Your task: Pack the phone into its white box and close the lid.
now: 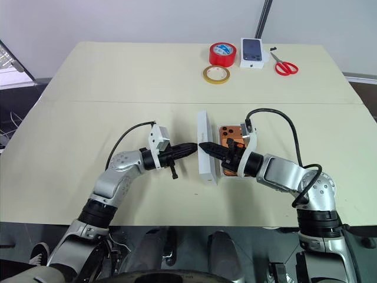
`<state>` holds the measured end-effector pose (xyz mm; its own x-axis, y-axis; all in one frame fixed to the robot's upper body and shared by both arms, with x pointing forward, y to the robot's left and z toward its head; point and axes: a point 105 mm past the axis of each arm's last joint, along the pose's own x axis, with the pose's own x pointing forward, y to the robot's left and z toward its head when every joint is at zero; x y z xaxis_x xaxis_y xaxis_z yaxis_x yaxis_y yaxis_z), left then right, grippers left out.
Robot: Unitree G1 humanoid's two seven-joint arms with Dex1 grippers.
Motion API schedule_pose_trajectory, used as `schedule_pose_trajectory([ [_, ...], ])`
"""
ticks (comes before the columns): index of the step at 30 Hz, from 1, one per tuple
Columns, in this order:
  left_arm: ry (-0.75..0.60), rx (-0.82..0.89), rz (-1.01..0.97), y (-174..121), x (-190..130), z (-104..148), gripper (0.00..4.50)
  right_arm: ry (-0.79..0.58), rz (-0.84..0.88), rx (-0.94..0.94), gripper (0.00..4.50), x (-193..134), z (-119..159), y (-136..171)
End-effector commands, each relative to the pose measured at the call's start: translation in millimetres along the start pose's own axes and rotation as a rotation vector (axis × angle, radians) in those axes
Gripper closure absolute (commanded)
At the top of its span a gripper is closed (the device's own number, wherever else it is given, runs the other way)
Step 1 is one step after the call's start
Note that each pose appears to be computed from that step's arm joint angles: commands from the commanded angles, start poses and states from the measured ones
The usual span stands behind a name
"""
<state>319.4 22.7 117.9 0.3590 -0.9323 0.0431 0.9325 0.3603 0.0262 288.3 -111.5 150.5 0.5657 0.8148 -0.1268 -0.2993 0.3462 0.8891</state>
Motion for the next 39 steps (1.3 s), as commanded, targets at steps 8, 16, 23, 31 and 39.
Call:
schedule_pose_trajectory([
  [8,-0.053,0.027,-0.051,-7.2,23.9,10.1,4.50,-0.052,0.003,-0.030,3.13,-12.5,10.4,-2.1],
  [16,-0.065,0.009,-0.100,-14.6,52.5,7.5,4.50,-0.033,-0.241,-0.492,0.16,-62.8,50.0,-21.2],
  [23,-0.064,-0.001,-0.152,-28.4,76.6,4.7,4.50,-0.087,-0.344,-0.780,0.16,-91.5,92.5,-16.7],
  [31,-0.064,0.044,-0.131,-14.3,62.1,13.7,4.50,-0.095,-0.513,-1.050,1.43,-79.5,87.7,-45.0],
  [39,0.090,0.012,-0.015,8.2,36.6,-7.0,4.50,-0.295,-0.700,-1.133,4.45,-95.1,112.8,-61.0],
])
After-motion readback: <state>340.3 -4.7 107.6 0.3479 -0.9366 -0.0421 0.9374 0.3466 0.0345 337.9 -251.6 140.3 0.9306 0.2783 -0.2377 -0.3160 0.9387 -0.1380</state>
